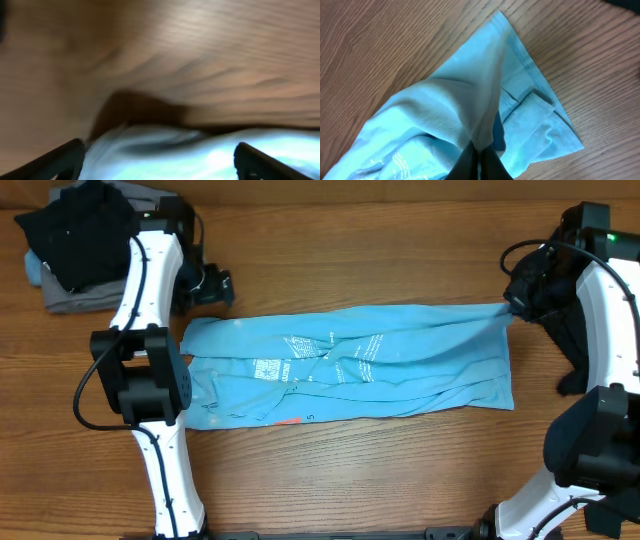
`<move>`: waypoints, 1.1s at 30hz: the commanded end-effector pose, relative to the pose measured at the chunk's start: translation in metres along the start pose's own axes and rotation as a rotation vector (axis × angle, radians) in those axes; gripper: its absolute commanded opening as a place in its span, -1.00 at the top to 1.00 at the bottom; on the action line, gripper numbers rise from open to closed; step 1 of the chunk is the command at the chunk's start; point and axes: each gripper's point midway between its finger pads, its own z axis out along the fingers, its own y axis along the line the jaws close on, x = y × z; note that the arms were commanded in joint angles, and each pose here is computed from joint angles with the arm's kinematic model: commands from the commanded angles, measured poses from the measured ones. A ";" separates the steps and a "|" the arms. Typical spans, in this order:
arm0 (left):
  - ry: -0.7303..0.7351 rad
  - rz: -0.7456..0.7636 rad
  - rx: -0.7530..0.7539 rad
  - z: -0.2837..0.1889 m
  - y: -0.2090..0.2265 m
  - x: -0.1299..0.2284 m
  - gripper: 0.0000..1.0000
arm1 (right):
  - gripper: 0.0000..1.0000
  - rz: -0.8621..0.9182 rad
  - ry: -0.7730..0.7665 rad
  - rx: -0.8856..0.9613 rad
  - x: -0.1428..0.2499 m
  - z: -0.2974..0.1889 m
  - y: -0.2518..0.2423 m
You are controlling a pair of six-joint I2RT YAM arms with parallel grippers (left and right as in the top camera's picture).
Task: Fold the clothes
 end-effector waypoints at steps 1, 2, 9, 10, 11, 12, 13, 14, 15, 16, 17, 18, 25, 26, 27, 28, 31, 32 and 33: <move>-0.009 0.113 0.065 0.007 -0.029 -0.001 -1.00 | 0.92 -0.024 -0.007 0.008 0.001 0.002 0.004; -0.004 0.131 0.065 0.011 -0.032 0.000 -1.00 | 0.92 -0.026 -0.007 0.007 0.001 0.002 0.005; 0.044 0.185 0.061 0.030 -0.037 0.007 -1.00 | 0.92 -0.026 -0.007 0.008 0.001 0.002 0.005; 0.058 0.183 0.058 0.034 -0.036 0.009 -1.00 | 0.92 -0.026 -0.007 0.008 0.001 0.002 0.005; 0.072 0.182 0.056 0.036 -0.035 0.012 -1.00 | 0.92 -0.026 -0.007 0.008 0.001 0.002 0.005; 0.092 0.184 0.053 0.040 -0.034 0.016 -1.00 | 0.93 -0.027 -0.007 0.008 0.001 0.002 0.005; 0.112 0.190 0.051 0.043 -0.033 0.020 -0.99 | 0.92 -0.027 -0.008 0.007 0.001 0.002 0.005; 0.134 0.197 0.048 0.047 -0.032 0.024 -0.98 | 0.92 -0.027 -0.010 0.006 0.001 0.002 0.005; 0.150 0.203 0.046 0.049 -0.031 0.027 -0.93 | 0.92 -0.027 -0.011 0.006 0.000 0.002 0.005; 0.167 0.203 0.044 0.053 -0.030 0.030 -0.88 | 0.92 -0.027 -0.014 0.004 0.000 0.002 0.006; 0.172 0.202 0.043 0.053 -0.030 0.031 -0.82 | 0.92 -0.027 -0.015 0.003 -0.001 0.002 0.006; 0.174 0.201 0.043 0.054 -0.030 0.032 -0.73 | 0.92 -0.028 -0.017 0.003 -0.001 0.002 0.006; 0.180 0.185 0.040 0.051 -0.029 0.033 0.24 | 0.92 -0.028 -0.019 0.001 -0.002 0.002 0.006; 0.183 0.185 0.040 0.049 -0.029 0.034 0.28 | 0.92 -0.028 -0.020 0.001 -0.002 0.002 0.006; 0.183 0.185 0.040 0.046 -0.030 0.034 0.30 | 0.92 -0.028 -0.020 0.001 -0.002 0.002 0.007; 0.181 0.185 0.040 0.043 -0.030 0.034 0.32 | 0.92 -0.025 -0.020 0.001 -0.002 0.002 0.007; 0.154 0.173 0.043 0.028 -0.032 0.031 0.34 | 0.92 0.009 -0.022 -0.001 -0.002 0.002 0.007; 0.137 0.174 0.046 0.020 -0.033 0.029 0.43 | 0.92 0.025 -0.025 -0.003 -0.003 0.002 0.007; 0.121 0.165 0.044 0.012 -0.033 0.028 0.52 | 0.92 0.029 -0.027 -0.005 -0.003 0.002 0.008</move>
